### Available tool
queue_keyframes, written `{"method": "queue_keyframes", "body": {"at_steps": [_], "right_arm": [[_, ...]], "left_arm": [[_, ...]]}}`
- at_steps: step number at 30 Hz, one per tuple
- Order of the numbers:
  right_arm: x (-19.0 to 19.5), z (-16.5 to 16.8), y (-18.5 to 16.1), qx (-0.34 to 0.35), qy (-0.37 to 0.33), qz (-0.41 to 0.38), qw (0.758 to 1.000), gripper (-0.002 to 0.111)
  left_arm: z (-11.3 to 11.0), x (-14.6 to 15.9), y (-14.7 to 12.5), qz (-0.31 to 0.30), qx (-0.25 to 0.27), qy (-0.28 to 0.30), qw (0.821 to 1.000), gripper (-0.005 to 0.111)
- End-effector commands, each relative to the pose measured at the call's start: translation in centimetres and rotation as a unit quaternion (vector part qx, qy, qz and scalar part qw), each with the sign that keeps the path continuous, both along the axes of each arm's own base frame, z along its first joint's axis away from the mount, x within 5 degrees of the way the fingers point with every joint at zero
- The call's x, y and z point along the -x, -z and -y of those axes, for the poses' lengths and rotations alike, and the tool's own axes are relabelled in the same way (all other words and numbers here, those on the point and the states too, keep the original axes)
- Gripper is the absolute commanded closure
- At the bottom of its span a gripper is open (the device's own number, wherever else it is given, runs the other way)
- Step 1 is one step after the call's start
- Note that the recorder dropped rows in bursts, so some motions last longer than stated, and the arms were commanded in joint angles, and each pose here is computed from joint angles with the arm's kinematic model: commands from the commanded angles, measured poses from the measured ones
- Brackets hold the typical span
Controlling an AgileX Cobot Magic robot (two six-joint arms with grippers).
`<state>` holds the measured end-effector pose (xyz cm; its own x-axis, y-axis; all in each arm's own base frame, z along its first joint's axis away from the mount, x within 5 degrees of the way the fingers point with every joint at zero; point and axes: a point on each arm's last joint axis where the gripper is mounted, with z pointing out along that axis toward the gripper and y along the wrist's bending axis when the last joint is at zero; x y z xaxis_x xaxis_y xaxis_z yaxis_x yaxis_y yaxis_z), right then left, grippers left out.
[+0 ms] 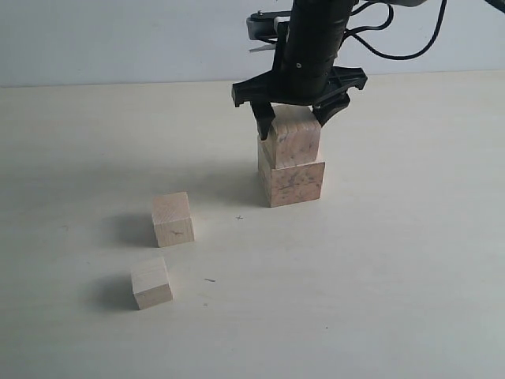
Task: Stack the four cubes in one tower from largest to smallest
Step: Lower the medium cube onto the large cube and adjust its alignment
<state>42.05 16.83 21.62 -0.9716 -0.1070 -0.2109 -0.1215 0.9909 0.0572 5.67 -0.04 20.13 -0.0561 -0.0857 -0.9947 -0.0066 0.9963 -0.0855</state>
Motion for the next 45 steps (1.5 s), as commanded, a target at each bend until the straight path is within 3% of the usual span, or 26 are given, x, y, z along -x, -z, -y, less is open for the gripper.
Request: {"method": "queue_keyframes", "body": {"at_steps": [1,6,45], "right_arm": [[-0.1,0.4,-0.4,0.007,-0.005,0.006,1.000,0.033],[0.1,0.8,-0.5,0.033,-0.009,-0.002,0.999,0.037],[0.7,0.0,-1.8,-0.003,-0.018,0.007,1.000,0.037]], "left_arm": [[0.0,0.0,0.1,0.002,0.003,0.004,1.000,0.107],[0.0,0.0,0.1,0.002,0.003,0.004,1.000,0.107],[0.0,0.0,0.1,0.002,0.003,0.004,1.000,0.107]]}}
